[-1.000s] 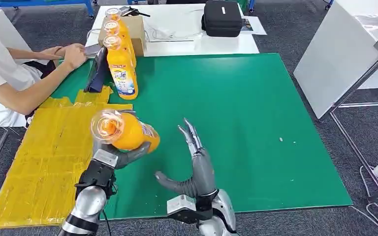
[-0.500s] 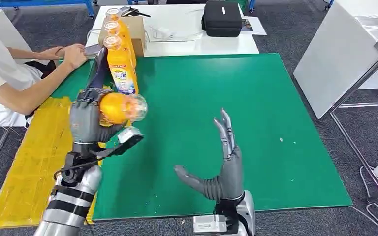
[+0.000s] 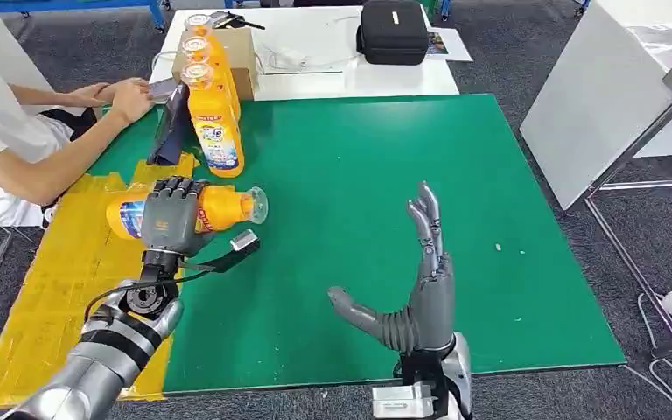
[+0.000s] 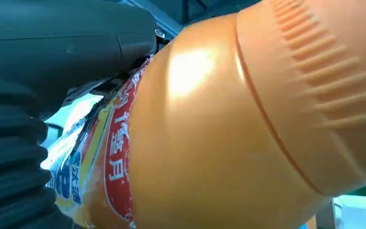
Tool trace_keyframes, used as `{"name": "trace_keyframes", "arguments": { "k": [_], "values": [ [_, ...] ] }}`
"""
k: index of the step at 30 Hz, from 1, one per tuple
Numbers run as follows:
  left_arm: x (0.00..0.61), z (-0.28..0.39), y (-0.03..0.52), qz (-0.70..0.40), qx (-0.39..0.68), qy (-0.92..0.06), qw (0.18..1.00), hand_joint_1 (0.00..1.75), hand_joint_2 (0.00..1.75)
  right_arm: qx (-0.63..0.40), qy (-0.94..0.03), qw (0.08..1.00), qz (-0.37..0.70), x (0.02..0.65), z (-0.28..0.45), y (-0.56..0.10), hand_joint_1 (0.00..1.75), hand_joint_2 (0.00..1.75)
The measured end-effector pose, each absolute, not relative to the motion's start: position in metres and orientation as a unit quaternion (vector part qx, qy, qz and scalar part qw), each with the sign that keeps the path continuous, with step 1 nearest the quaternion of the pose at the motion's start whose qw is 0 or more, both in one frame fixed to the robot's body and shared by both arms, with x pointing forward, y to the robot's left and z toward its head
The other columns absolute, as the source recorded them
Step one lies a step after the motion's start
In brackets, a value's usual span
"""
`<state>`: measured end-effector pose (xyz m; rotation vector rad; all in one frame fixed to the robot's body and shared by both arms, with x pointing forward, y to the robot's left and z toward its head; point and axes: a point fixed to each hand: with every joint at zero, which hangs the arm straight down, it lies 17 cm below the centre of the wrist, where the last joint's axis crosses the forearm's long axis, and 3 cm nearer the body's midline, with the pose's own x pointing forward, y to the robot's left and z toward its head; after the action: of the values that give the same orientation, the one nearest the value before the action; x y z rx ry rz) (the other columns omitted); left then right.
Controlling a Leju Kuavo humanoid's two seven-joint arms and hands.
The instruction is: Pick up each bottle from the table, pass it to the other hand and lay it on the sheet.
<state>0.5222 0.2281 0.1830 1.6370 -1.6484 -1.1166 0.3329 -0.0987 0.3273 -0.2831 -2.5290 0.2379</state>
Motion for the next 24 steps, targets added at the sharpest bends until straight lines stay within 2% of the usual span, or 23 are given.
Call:
{"name": "trace_keyframes", "arguments": {
  "k": [5,10,11,24],
  "values": [
    [0.529,0.145,0.23,-0.461,0.615,-0.574,0.285,1.75,1.75,-0.038,-0.94,0.33,0.077,0.345,0.321,-0.1,0.0,1.75],
    [0.522,0.104,0.23,-0.508,0.594,-0.552,0.291,1.75,1.75,-0.011,-0.935,0.347,0.077,0.352,0.318,-0.103,0.0,1.75],
    [0.521,0.097,0.231,-0.515,0.59,-0.548,0.293,0.0,1.75,-0.008,-0.934,0.347,0.079,0.353,0.318,-0.103,0.0,1.75],
    [0.51,0.058,0.248,-0.517,0.552,-0.544,0.364,0.0,1.75,-0.023,-0.928,0.356,0.104,0.362,0.306,-0.101,0.0,1.75]
  ]
}}
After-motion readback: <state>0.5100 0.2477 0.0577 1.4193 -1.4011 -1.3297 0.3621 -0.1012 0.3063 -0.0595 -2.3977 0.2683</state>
